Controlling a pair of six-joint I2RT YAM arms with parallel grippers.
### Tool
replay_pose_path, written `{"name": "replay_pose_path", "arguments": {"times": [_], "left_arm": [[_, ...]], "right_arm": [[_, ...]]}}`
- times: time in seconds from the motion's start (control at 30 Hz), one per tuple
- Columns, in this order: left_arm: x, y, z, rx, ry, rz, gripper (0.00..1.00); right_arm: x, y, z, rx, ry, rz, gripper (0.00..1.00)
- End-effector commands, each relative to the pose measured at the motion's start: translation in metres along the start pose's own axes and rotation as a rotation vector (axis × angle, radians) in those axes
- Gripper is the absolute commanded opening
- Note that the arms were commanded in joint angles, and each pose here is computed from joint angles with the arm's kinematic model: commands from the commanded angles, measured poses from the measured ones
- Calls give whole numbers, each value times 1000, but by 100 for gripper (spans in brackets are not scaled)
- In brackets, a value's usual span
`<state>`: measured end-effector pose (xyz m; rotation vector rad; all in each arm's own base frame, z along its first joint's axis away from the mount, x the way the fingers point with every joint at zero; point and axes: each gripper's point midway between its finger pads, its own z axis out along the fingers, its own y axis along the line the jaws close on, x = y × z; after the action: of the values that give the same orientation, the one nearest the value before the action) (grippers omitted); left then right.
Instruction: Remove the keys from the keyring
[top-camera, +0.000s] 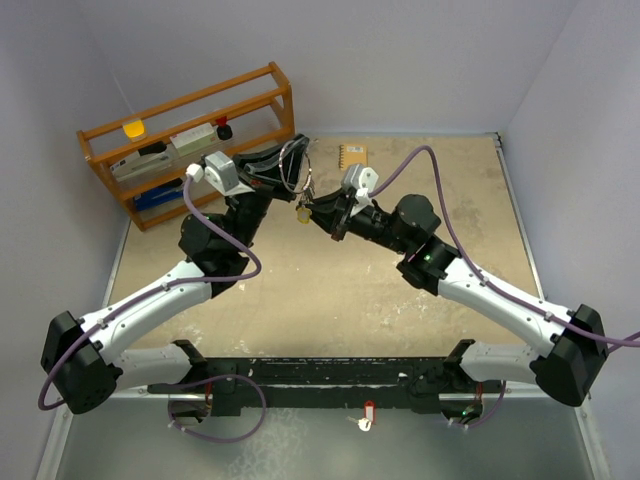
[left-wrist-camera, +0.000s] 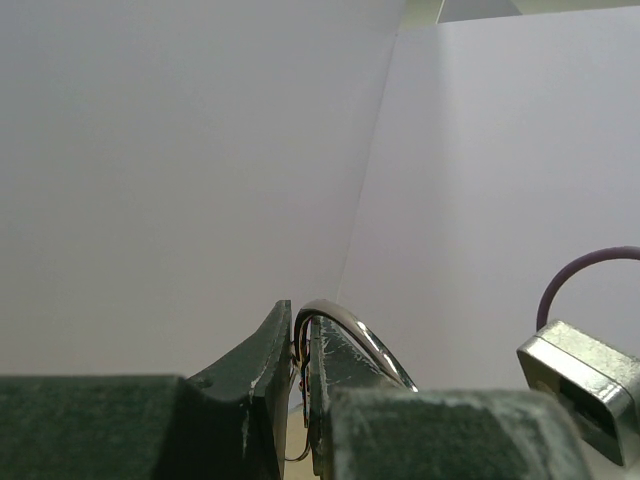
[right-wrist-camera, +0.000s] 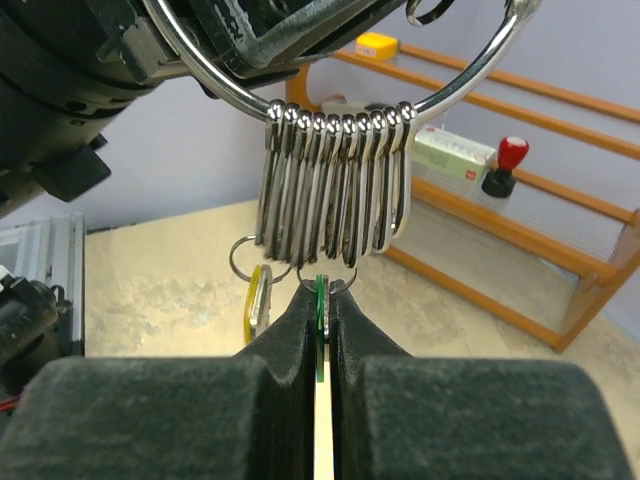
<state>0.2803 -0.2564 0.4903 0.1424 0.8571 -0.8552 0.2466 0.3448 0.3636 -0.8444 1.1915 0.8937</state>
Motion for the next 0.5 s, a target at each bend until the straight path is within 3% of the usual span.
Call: {"name": "replay_pose_path", "arguments": {"times": [0.0,0.37,0.47], "left_arm": [[-29,9,4,-57,-34,86,0],[-29,18,-11,-97,-7,105,0],[-21,13,-13,-71,30,87,7]], "right_arm": [[-30,-16,-15,108,-7,-62,0],[-51,-51,-57,343,75,-161,0],[-59,-61,-63,397,94,-204,0]]}}
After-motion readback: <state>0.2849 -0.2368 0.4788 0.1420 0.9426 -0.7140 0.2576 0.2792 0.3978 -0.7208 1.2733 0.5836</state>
